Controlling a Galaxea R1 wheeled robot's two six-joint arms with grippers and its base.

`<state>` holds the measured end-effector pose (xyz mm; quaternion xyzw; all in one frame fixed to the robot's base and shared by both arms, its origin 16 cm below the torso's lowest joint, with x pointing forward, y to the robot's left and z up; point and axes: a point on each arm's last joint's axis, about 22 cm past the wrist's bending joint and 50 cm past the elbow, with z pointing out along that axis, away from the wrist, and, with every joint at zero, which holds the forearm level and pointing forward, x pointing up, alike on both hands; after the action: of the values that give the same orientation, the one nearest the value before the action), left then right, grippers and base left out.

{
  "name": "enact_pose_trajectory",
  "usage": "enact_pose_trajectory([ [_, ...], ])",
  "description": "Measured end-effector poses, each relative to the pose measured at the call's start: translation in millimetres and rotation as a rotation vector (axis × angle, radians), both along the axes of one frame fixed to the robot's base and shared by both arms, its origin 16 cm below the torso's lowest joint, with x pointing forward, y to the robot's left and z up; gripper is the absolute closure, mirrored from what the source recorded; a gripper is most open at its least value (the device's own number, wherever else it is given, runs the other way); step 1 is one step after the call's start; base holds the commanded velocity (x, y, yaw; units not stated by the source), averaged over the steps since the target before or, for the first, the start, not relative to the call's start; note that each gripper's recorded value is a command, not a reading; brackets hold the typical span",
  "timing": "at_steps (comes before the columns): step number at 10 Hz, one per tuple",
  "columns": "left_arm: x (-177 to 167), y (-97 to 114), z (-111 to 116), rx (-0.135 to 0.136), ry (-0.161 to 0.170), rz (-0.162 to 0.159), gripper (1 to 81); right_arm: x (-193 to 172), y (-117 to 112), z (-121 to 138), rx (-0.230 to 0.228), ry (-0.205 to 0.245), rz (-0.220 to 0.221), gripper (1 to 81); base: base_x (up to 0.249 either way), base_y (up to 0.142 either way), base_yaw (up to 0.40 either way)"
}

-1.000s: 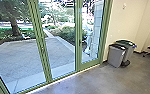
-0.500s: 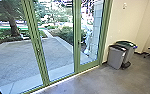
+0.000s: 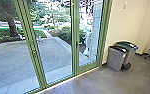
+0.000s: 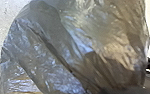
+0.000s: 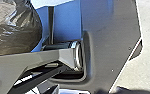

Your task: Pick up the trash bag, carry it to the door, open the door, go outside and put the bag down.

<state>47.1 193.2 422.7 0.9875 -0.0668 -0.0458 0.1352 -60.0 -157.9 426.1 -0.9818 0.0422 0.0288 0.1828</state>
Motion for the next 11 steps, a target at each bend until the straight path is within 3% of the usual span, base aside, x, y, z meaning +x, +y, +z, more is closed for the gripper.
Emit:
enact_pose_trajectory([
  [5,-0.4,0.0,0.0,0.0,0.0,0.0,81.1,0.0,0.0,0.0,0.0,0.0,0.0,1.0,0.166,-0.072,0.0],
  [11,-5.1,-2.3,-0.1,-0.003,0.006,-0.001,81.1,-4.0,-2.9,-0.5,-0.006,0.004,0.001,1.0,0.162,0.0,0.0],
])
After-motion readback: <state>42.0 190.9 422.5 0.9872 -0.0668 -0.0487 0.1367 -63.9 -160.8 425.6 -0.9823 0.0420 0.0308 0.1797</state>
